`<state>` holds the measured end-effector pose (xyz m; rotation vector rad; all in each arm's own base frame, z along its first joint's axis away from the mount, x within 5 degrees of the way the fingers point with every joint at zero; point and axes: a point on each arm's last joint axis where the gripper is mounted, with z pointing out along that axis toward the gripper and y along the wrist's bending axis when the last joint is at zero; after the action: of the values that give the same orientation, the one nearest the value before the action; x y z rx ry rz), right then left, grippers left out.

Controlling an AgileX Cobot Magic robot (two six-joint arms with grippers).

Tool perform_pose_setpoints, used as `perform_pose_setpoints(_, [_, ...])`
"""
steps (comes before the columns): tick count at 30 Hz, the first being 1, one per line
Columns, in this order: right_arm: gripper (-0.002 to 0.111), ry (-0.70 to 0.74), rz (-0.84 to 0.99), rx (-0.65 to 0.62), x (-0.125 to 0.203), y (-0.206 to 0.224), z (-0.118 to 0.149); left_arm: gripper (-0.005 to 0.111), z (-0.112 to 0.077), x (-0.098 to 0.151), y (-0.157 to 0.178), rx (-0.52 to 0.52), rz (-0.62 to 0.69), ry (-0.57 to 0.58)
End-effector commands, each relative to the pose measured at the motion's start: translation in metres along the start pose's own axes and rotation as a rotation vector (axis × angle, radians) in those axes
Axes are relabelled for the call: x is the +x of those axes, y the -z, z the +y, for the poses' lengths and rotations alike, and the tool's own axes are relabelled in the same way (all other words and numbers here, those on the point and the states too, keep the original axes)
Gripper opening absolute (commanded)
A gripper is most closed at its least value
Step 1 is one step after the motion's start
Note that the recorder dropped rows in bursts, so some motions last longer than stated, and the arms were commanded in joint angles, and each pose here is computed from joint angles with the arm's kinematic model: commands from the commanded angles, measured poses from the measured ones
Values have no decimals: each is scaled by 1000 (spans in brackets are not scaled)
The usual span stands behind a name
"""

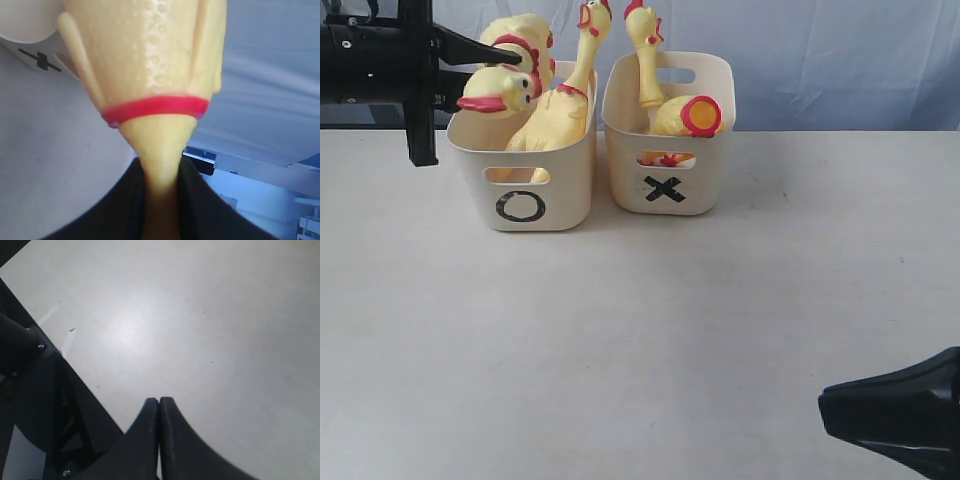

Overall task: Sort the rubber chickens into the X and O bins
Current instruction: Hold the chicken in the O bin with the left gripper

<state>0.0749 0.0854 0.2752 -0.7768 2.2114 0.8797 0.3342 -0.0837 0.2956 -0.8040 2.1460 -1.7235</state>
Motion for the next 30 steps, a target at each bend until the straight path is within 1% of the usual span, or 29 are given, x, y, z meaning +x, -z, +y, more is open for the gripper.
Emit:
perform_pose_setpoints(1, [-1,4,1,-6,2,0,1,0,-13,-4,12,32,-73,-15])
perform_pose_setpoints(4, [-1,4,11,-13,2,0,1,0,-11,-11,15,24,-136,3])
perform_pose_setpoints(11, [-1,10,12,-18,3,0,2,0,-10,-19,16,9,-223,40])
perform_pose_setpoints(14, [-1,11,14,-20,3,0,2,0,-9,-19,16,-4,-221,31])
perform_pose_setpoints(18, [-1,11,14,-20,3,0,2,0,-6,-16,13,-11,-176,34])
perform_pose_setpoints(26, [-1,11,14,-20,3,0,2,0,10,-23,4,-56,-135,56])
perform_pose_setpoints(30, [-1,11,12,-19,3,0,2,0,15,-27,1,-69,-148,71])
